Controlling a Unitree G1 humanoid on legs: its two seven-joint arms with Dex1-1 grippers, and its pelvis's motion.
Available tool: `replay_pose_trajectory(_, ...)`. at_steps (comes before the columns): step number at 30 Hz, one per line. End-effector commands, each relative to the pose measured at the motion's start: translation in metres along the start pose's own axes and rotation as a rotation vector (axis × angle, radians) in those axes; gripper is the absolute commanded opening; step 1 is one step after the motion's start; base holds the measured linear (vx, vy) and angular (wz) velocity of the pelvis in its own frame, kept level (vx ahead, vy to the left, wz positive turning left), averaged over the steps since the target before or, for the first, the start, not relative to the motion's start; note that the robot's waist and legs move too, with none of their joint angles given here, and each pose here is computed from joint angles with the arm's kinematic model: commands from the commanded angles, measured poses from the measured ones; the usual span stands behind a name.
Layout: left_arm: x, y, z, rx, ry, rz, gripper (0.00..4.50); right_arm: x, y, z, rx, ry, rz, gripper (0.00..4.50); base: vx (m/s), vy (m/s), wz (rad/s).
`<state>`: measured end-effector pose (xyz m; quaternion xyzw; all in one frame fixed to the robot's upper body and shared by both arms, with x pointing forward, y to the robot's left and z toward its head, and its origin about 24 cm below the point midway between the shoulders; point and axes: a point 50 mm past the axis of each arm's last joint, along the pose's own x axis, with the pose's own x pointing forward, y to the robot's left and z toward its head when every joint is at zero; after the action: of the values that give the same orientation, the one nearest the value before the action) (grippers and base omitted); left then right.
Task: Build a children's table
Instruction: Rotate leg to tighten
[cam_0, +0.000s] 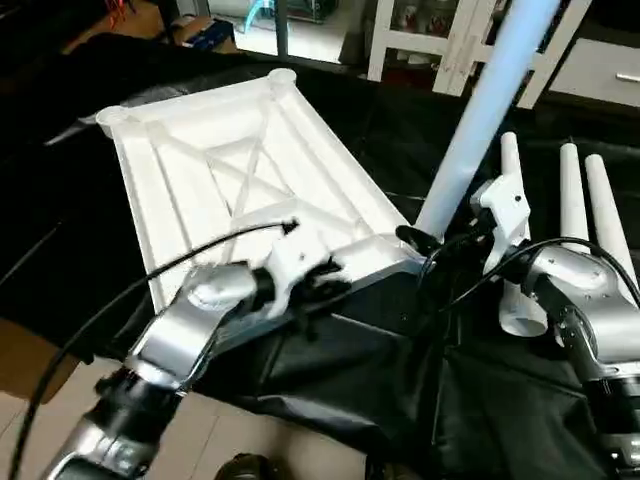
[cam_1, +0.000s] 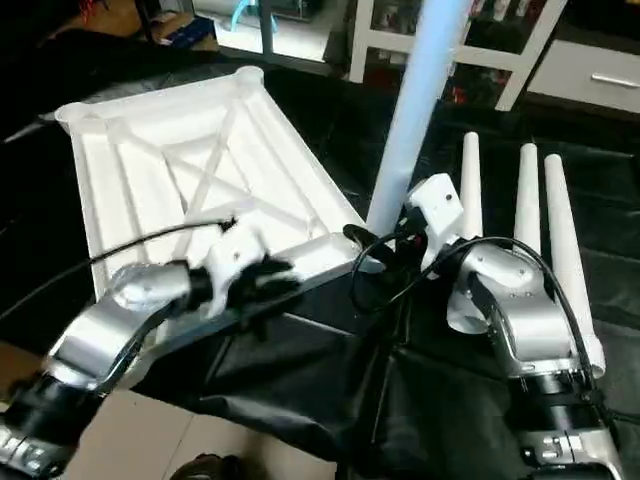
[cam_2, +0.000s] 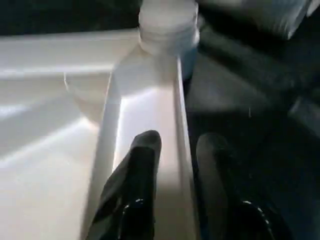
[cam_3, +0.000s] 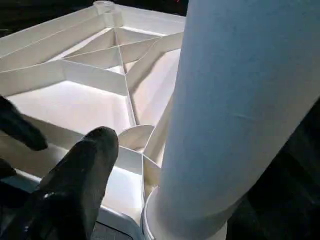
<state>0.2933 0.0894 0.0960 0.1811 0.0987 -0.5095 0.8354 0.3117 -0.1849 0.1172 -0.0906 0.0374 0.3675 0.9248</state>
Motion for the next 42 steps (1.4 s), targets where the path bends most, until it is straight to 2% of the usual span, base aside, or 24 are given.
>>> replay_pose_trajectory(1, 0.004, -0.004, 0.002, 0.035, 0.016, -0.010, 1.77, 0.002, 0.005, 0.000, 0.006, 0.003, 0.012, 3.90, 0.000, 0.000, 0.00)
replay_pose_trajectory(6, 0.017, -0.013, -0.004, 0.073, 0.093, -0.029, 1.77, 0.006, 0.010, 0.001, 0.015, -0.004, 0.021, 3.90, 0.000, 0.000, 0.00)
replay_pose_trajectory(9, 0.017, -0.016, -0.007, 0.075, 0.126, -0.038, 1.77, 0.006, 0.011, 0.001, 0.016, -0.005, 0.023, 3.90, 0.000, 0.000, 0.00)
replay_pose_trajectory(14, 0.015, -0.010, -0.014, 0.090, 0.197, 0.025, 1.77, 0.006, 0.012, 0.001, 0.016, -0.006, 0.026, 3.90, 0.000, 0.000, 0.00)
replay_pose_trajectory(17, 0.015, -0.004, -0.013, 0.073, 0.199, 0.065, 1.77, 0.007, 0.013, 0.001, 0.014, -0.005, 0.030, 3.90, 0.000, 0.000, 0.00)
replay_pose_trajectory(21, 0.013, -0.004, -0.013, 0.059, 0.197, 0.057, 1.77, 0.007, 0.012, 0.001, 0.014, -0.005, 0.030, 3.90, 0.000, 0.000, 0.00)
replay_pose_trajectory(23, 0.013, -0.004, -0.013, 0.046, 0.188, 0.056, 1.49, 0.007, 0.012, 0.001, 0.013, -0.005, 0.029, 3.90, 0.000, 0.000, 0.00)
replay_pose_trajectory(26, 0.011, -0.004, -0.013, 0.042, 0.174, 0.053, 1.38, 0.006, 0.013, 0.001, 0.012, -0.004, 0.032, 3.90, 0.000, 0.000, 0.00)
replay_pose_trajectory(29, 0.008, -0.003, -0.012, 0.053, 0.150, 0.051, 0.97, 0.005, 0.012, 0.000, 0.012, -0.001, 0.032, 3.90, 0.000, 0.000, 0.00)
replay_pose_trajectory(31, 0.007, -0.002, -0.011, 0.052, 0.143, 0.049, 0.93, 0.005, 0.012, 0.000, 0.012, 0.000, 0.032, 3.90, 0.000, 0.000, 0.00)
replay_pose_trajectory(34, 0.004, -0.002, -0.010, 0.049, 0.138, 0.042, 0.58, 0.004, 0.011, -0.001, 0.011, 0.004, 0.033, 3.90, 0.000, 0.000, 0.00)
replay_pose_trajectory(36, 0.003, -0.002, -0.011, 0.047, 0.141, 0.040, 0.52, 0.004, 0.011, -0.002, 0.011, 0.005, 0.033, 3.90, 0.000, 0.000, 0.00)
replay_pose_trajectory(40, 0.001, -0.003, -0.014, 0.042, 0.146, 0.026, 0.06, 0.004, 0.012, -0.003, 0.011, 0.008, 0.033, 3.90, 0.000, 0.000, 0.00)
replay_pose_trajectory(42, 0.001, -0.007, -0.018, 0.040, 0.138, 0.003, 0.02, 0.004, 0.013, -0.002, 0.022, -0.006, 0.033, 3.90, 0.000, 0.000, 0.00)
